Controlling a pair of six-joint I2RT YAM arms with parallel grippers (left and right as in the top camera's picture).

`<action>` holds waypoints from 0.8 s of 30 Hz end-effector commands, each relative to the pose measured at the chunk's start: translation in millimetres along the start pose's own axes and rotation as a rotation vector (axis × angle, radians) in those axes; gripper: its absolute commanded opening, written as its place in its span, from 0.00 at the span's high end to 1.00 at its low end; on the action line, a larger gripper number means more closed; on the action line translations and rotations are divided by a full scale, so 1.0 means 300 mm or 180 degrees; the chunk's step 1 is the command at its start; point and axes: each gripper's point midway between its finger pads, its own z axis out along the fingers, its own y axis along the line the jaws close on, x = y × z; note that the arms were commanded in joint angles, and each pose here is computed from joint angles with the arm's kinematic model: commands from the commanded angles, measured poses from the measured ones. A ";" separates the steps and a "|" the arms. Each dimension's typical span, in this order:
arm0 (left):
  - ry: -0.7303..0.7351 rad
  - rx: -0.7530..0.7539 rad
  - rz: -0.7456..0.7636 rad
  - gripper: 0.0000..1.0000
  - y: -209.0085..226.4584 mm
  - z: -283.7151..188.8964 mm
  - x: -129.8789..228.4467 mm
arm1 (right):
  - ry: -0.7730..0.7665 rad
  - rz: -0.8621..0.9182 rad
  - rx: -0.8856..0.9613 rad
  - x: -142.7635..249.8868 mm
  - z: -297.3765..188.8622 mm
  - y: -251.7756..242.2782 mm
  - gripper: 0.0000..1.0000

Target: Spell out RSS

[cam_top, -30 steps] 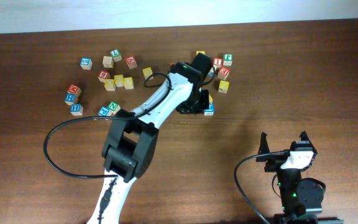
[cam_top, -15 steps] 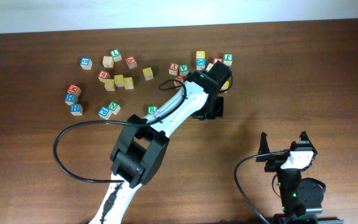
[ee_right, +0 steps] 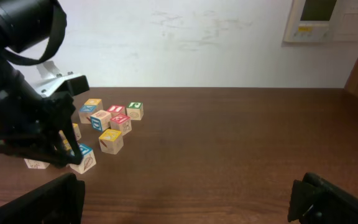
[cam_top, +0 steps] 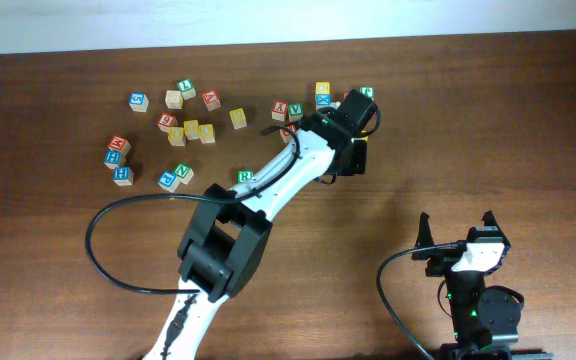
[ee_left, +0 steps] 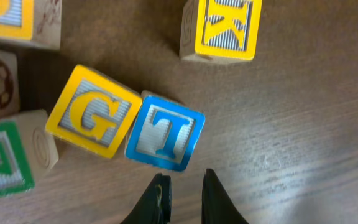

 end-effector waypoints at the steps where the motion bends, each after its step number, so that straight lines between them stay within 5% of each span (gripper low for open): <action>1: -0.0201 0.0026 0.0155 0.89 -0.009 -0.135 -0.094 | 0.0020 0.0002 -0.0036 0.011 0.000 0.008 0.02; 6: -0.0006 -0.0155 0.0048 0.91 0.082 -0.189 -0.073 | 0.0020 0.0002 -0.0038 0.011 0.000 0.008 0.02; 14: 0.0502 -0.0485 -0.0227 0.90 0.192 -0.022 0.073 | 0.0020 0.0002 -0.0036 0.011 0.000 0.008 0.02; 24: 0.0364 -0.0545 -0.0398 0.92 0.253 0.062 0.025 | 0.0020 0.0002 -0.0036 0.011 0.000 0.008 0.02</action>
